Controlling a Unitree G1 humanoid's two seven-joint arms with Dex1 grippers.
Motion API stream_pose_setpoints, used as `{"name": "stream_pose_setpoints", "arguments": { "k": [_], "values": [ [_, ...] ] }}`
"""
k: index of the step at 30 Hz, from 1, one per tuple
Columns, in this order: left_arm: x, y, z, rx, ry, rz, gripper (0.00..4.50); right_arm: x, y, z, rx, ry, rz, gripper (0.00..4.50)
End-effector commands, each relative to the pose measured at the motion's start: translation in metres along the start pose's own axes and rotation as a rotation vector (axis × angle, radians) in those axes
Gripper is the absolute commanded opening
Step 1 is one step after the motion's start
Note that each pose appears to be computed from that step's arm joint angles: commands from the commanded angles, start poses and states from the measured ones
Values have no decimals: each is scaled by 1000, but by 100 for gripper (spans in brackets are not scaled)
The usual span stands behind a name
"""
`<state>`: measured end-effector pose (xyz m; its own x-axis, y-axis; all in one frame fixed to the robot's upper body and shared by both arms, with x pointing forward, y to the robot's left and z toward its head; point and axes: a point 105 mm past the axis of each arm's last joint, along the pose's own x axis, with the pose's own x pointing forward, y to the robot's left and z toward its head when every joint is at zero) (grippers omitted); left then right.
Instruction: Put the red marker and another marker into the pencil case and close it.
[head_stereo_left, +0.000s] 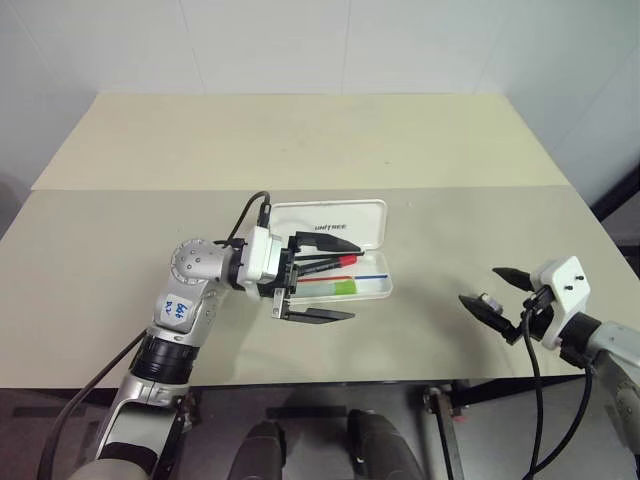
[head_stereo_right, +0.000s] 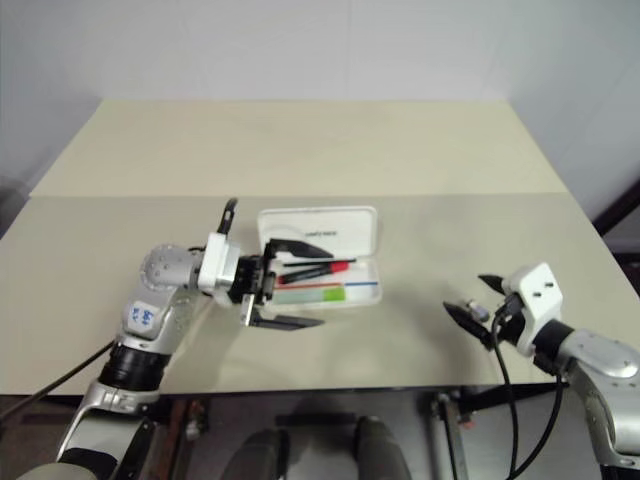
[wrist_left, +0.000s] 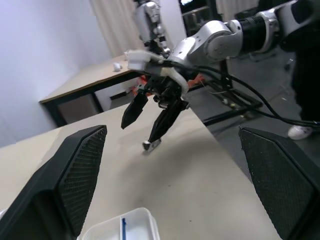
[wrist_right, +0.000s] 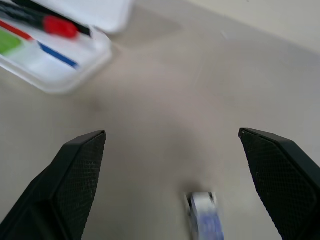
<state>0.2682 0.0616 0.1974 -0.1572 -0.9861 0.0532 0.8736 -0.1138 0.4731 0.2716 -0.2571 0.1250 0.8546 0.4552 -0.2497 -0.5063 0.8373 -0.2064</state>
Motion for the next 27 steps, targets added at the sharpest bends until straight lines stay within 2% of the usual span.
{"name": "stream_pose_setpoints", "arguments": {
  "k": [1,5,17,20,27],
  "values": [
    [-11,0,17,-21,-132,21,449,-10,-9,3,-19,-17,-61,450],
    [-19,-6,5,-50,-35,-1,449,-8,-13,-13,-9,36,-85,450],
    [-20,-6,11,-32,-49,4,449,25,-32,-38,105,111,-148,450],
    [-20,-7,12,-30,-42,16,449,23,-29,-55,152,228,-121,450],
    [-23,-9,15,-28,-30,44,449,2,-23,-60,183,292,-78,450]
  ]
}}
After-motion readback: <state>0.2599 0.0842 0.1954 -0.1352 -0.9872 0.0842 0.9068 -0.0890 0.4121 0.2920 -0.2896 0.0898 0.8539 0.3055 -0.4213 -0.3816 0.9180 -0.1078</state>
